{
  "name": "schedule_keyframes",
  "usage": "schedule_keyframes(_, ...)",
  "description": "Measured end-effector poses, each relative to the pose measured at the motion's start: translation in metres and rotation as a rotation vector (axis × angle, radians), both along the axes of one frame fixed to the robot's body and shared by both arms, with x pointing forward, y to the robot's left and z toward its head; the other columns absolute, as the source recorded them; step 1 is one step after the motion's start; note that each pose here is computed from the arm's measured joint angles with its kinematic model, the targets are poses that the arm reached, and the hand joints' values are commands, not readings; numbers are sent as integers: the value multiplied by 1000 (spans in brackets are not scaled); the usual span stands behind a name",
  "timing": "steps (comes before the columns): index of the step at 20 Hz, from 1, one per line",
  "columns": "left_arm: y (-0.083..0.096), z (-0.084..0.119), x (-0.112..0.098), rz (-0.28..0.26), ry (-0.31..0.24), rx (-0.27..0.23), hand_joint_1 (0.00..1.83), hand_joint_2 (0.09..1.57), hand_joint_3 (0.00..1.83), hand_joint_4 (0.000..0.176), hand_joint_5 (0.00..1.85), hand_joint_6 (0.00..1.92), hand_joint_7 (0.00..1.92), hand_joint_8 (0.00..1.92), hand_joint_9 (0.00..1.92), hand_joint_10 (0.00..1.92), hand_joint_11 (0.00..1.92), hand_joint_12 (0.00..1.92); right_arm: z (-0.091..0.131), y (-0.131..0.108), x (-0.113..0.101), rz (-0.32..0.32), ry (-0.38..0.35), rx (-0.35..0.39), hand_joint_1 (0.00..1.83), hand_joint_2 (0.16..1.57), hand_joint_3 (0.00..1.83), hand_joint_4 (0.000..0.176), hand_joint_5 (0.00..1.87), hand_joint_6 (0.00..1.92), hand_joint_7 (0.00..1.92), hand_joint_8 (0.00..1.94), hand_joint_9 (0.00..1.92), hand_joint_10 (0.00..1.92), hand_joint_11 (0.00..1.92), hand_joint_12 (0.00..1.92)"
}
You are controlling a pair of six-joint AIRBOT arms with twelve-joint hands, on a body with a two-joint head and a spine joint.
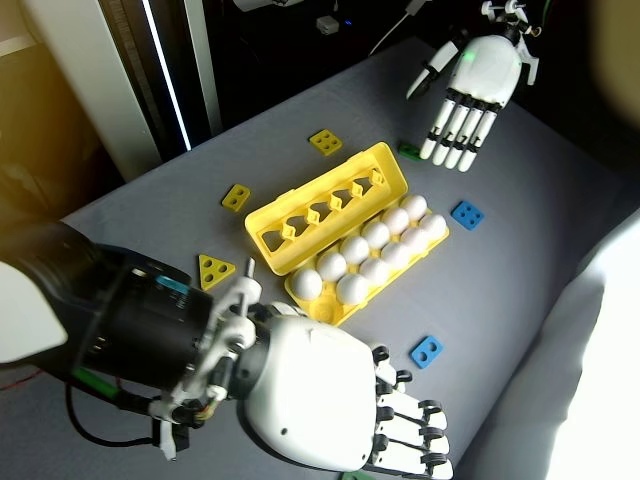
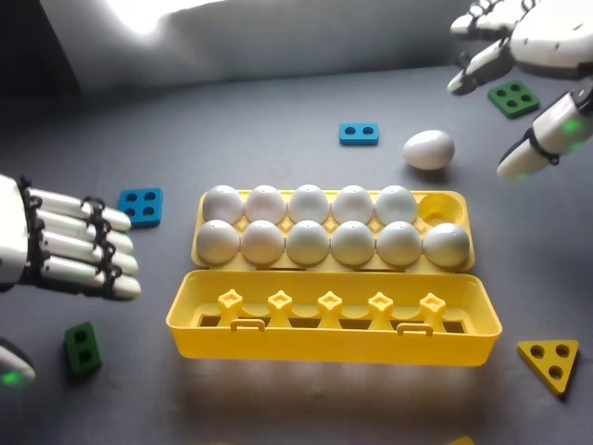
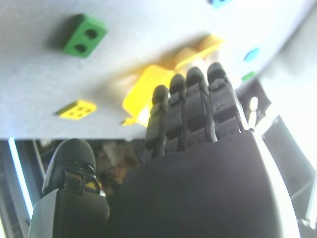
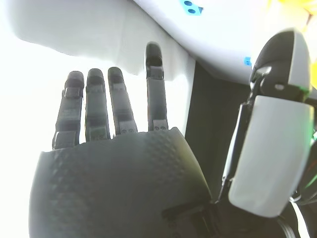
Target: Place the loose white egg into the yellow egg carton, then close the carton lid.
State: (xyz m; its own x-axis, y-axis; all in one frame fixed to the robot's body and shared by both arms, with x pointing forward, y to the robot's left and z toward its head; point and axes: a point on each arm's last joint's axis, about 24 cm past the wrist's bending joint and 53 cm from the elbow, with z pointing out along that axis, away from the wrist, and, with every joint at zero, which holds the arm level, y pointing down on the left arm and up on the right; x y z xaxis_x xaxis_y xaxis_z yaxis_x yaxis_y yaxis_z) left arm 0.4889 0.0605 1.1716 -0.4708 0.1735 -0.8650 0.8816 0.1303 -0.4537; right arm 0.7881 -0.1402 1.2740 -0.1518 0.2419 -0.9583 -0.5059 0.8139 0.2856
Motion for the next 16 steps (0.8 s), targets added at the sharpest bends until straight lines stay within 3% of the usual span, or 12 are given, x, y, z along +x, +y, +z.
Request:
schedule_keyframes(3, 4, -2, -11, -48, 45, 10, 0, 1227, 0, 0, 136, 4, 127, 4, 85, 3, 14, 8, -8, 9, 14, 0, 1, -10, 678, 753, 7, 176, 560, 39, 0, 0, 0, 0, 0, 0)
schedule_keyframes(7, 16, -6, -5, -60, 57, 33, 0, 1222, 0, 0, 158, 9, 146, 8, 99, 7, 19, 12, -8, 12, 26, -8, -8, -7, 763, 758, 5, 176, 556, 23, 0, 0, 0, 0, 0, 0)
schedule_keyframes(11, 14, -8, -12, -87, 88, 18, 0, 1209, 0, 0, 165, 9, 162, 11, 122, 13, 45, 25, -8, 28, 26, 17, -15, 0, 828, 783, 13, 176, 561, 15, 0, 0, 0, 0, 0, 0)
schedule_keyframes(16, 14, -27, -27, -116, 126, 54, 0, 1209, 0, 0, 149, 4, 138, 2, 97, 2, 17, 15, 8, 31, 28, 15, -32, 23, 858, 801, 13, 176, 604, 23, 0, 0, 0, 0, 0, 0)
